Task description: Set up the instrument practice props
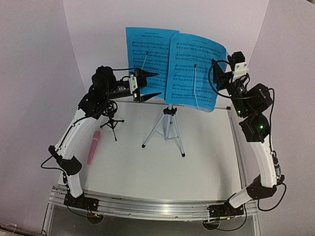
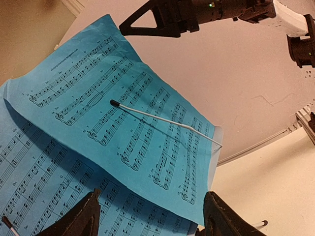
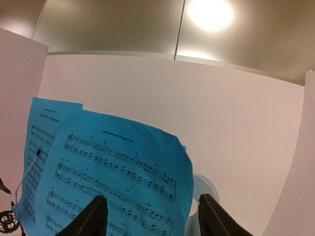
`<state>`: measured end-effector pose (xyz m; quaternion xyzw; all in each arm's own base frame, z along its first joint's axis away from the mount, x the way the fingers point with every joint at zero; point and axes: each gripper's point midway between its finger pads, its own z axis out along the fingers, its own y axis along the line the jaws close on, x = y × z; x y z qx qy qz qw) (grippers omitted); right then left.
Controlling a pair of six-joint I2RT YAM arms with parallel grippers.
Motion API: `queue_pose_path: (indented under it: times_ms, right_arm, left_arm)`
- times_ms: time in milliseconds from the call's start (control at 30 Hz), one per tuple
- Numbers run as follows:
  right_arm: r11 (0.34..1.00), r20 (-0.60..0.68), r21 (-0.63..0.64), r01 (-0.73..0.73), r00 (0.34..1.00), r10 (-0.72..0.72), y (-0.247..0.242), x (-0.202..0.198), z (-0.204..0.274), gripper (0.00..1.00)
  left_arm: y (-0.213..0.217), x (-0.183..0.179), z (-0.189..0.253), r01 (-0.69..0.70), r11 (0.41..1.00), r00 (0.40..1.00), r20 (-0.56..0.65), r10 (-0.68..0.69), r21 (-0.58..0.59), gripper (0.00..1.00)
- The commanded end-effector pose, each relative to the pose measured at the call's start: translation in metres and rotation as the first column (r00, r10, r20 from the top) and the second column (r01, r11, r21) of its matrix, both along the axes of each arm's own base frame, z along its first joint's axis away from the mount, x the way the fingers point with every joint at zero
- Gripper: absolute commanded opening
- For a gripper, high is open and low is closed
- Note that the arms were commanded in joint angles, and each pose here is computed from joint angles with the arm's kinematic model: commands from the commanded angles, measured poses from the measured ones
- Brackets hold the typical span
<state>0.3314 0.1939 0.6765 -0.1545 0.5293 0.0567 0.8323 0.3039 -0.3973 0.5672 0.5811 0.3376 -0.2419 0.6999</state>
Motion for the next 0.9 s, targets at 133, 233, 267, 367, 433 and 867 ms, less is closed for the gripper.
queue_pose_path:
  times_ms: [133, 233, 267, 367, 433, 867]
  right_arm:
    - [0.997, 0.020, 0.038, 0.070, 0.997, -0.071, -0.020, 0.011, 0.012, 0.59]
    - [0.997, 0.020, 0.047, 0.067, 0.997, -0.068, -0.023, 0.015, 0.013, 0.52]
    - [0.997, 0.020, 0.049, 0.062, 0.998, -0.063, -0.023, 0.016, 0.013, 0.50]
    - [0.998, 0.023, 0.056, 0.027, 0.999, -0.028, -0.021, 0.016, 0.014, 0.45]
    - [0.998, 0.021, 0.059, -0.001, 1.000, 0.000, -0.018, 0.016, 0.013, 0.43]
    - [0.990, 0.002, 0.111, -0.084, 0.996, 0.084, -0.019, 0.024, 0.011, 0.10]
  left_arm:
    - [0.017, -0.024, 0.012, 0.009, 1.000, 1.000, 0.010, -0.009, 0.016, 0.72]
    - [0.018, -0.027, 0.012, 0.014, 1.000, 1.000, 0.010, -0.014, 0.019, 0.72]
    - [0.019, -0.028, 0.012, 0.014, 1.000, 1.000, 0.013, -0.015, 0.020, 0.72]
    - [0.019, -0.028, 0.011, 0.008, 1.000, 1.000, 0.021, -0.008, 0.025, 0.72]
    - [0.019, -0.027, 0.010, 0.003, 1.000, 1.000, 0.023, -0.004, 0.028, 0.72]
    - [0.019, -0.025, 0.004, -0.008, 0.999, 0.999, 0.037, 0.006, 0.047, 0.72]
